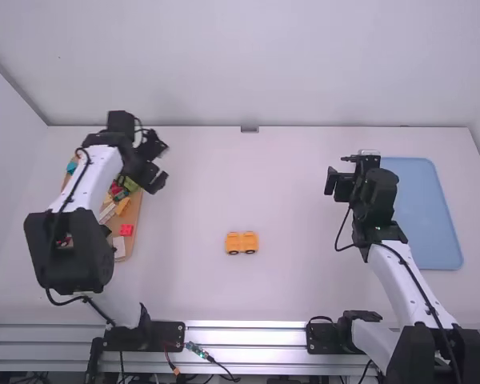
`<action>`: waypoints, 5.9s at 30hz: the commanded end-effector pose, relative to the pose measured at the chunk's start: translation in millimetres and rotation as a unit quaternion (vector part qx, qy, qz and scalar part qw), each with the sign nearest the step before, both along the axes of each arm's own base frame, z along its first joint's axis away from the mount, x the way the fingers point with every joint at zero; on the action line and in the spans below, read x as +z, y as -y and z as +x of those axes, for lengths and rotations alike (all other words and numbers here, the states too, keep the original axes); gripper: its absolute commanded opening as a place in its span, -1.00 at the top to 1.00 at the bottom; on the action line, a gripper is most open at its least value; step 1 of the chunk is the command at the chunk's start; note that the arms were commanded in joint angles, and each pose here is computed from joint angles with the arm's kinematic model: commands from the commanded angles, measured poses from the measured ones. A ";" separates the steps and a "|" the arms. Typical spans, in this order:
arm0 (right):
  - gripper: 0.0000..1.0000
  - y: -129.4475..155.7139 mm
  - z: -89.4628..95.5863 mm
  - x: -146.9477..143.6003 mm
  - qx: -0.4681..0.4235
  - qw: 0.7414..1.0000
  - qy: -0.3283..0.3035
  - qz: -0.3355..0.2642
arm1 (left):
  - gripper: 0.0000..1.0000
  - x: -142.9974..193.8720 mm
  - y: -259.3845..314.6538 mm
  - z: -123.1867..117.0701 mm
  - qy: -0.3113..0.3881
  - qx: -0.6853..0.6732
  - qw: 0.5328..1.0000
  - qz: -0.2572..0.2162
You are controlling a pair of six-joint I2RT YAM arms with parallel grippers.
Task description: Assemble lego blocks to make yellow taxi
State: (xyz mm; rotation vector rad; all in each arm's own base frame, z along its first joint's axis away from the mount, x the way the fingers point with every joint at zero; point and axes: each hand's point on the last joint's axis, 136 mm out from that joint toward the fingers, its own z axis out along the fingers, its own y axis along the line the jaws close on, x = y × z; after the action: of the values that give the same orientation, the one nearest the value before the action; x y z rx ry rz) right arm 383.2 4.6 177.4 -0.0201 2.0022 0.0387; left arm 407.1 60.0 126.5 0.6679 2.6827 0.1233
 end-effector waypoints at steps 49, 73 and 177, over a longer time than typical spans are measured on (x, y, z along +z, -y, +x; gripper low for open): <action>-0.98 -0.8 3.1 6.0 0.001 1.000 0.004 0.002 | -0.27 -102.6 -196.5 -19.3 0.011 0.486 0.868 -0.097; -0.98 -0.5 2.4 4.4 0.000 1.000 0.001 0.002 | -0.01 -138.5 -196.9 -17.1 0.025 0.474 0.875 -0.093; -0.92 -196.2 22.0 -20.2 0.388 0.860 -0.064 0.327 | 0.96 41.6 177.9 -54.9 0.318 0.040 0.918 -0.235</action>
State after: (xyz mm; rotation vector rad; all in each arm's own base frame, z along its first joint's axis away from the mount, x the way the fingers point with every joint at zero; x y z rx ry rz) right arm 411.1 186.6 148.7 -0.3441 1.9084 1.1646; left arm 354.4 -114.8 172.7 0.3109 1.9840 -0.2410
